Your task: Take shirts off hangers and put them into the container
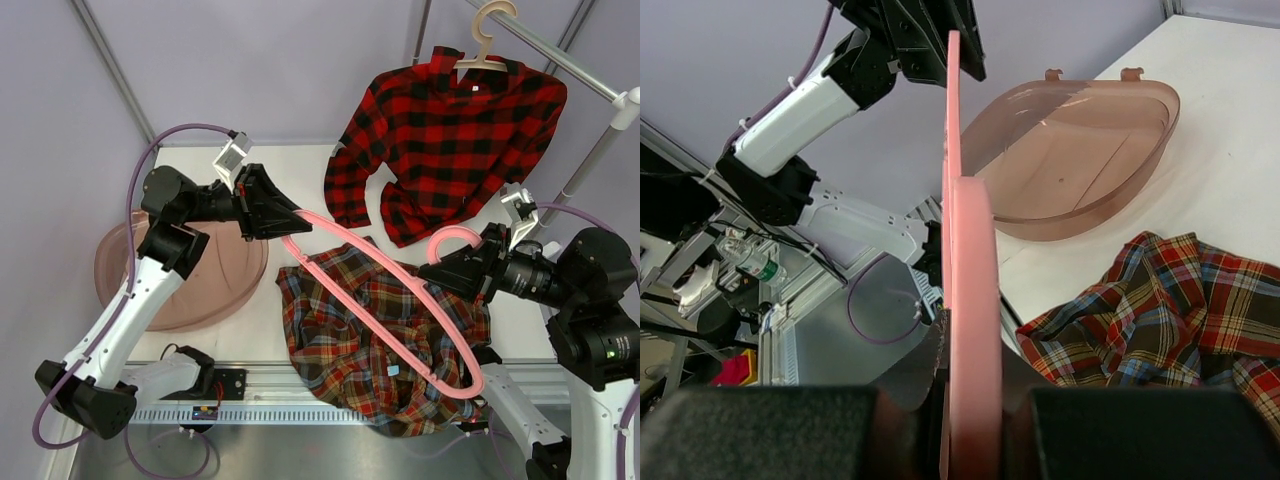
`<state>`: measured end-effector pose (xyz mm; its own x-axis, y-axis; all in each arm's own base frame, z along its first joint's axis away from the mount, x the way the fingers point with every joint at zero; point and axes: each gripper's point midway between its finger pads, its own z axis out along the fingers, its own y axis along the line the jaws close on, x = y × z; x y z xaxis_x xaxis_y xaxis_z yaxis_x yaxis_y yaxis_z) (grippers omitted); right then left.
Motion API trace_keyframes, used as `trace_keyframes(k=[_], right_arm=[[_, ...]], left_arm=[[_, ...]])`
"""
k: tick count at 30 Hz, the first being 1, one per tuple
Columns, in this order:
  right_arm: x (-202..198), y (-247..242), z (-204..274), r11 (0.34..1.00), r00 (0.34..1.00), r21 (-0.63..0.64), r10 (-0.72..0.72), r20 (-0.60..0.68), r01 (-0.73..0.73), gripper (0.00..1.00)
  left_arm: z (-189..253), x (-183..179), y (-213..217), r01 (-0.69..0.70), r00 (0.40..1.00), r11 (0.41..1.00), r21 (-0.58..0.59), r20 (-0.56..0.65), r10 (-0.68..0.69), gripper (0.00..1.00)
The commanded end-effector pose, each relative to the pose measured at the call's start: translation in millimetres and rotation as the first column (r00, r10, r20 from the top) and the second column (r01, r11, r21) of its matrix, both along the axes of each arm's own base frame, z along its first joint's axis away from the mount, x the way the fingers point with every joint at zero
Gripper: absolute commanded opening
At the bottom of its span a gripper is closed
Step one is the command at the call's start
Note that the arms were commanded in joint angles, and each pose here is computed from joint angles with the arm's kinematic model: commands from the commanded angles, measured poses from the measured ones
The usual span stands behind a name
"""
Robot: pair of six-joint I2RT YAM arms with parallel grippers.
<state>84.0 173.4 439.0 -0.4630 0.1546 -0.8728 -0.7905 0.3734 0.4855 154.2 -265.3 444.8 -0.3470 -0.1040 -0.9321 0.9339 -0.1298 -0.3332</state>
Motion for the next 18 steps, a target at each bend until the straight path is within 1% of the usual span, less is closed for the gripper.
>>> trace_keyframes(k=[1, 4, 8, 9, 11, 12, 13, 14, 15, 16, 18], right_arm=[[-11, 5, 3, 0.995, 0.995, 0.003, 0.096, 0.018, -0.096, 0.0], [-10, 5, -2, 0.996, 0.996, -0.011, 0.093, 0.011, -0.093, 0.0], [-5, 2, -2, 0.998, 0.998, -0.03, 0.057, 0.006, -0.057, 0.0], [-5, 1, 2, 0.998, 0.999, -0.033, 0.045, 0.014, -0.045, 0.13], [-2, 0, 7, 0.999, 0.999, -0.039, 0.023, 0.026, -0.022, 0.35], [-3, -2, 17, 0.999, 0.998, -0.033, 0.003, 0.055, -0.001, 0.53], [-4, -3, 24, 1.0, 0.998, -0.027, -0.003, 0.064, 0.004, 0.68], [-2, -3, 30, 1.0, 0.998, -0.022, -0.008, 0.069, 0.009, 0.8], [-9, -5, 45, 1.0, 0.995, -0.01, -0.017, 0.102, 0.018, 0.94], [-11, -6, 52, 1.0, 0.993, -0.006, -0.029, 0.111, 0.03, 1.0], [-20, -12, 71, 0.997, 0.986, 0.009, -0.081, 0.144, 0.08, 0.99]], left_arm=[[7, -7, 1, 0.024, 0.999, 1.0, -0.015, 0.041, -0.023, 0.16], [12, -7, 2, 0.005, 0.999, 0.999, -0.037, 0.038, -0.004, 0.0], [18, -4, 4, -0.051, 0.998, 0.996, -0.073, 0.022, 0.052, 0.0], [17, -7, 6, -0.063, 0.998, 0.995, -0.076, 0.02, 0.065, 0.0], [16, -5, 7, -0.089, 0.996, 0.993, -0.082, 0.015, 0.09, 0.0], [16, -6, 8, -0.095, 0.995, 0.992, -0.084, 0.015, 0.097, 0.0], [14, -5, 8, -0.099, 0.995, 0.992, -0.081, 0.011, 0.1, 0.0], [13, -3, 8, -0.112, 0.994, 0.99, -0.083, 0.005, 0.113, 0.0], [12, -2, 8, -0.126, 0.992, 0.989, -0.081, 0.003, 0.127, 0.0], [11, 1, 9, -0.146, 0.989, 0.986, -0.08, -0.001, 0.146, 0.0], [13, 5, 9, -0.18, 0.983, 0.978, -0.107, 0.004, 0.181, 0.0]])
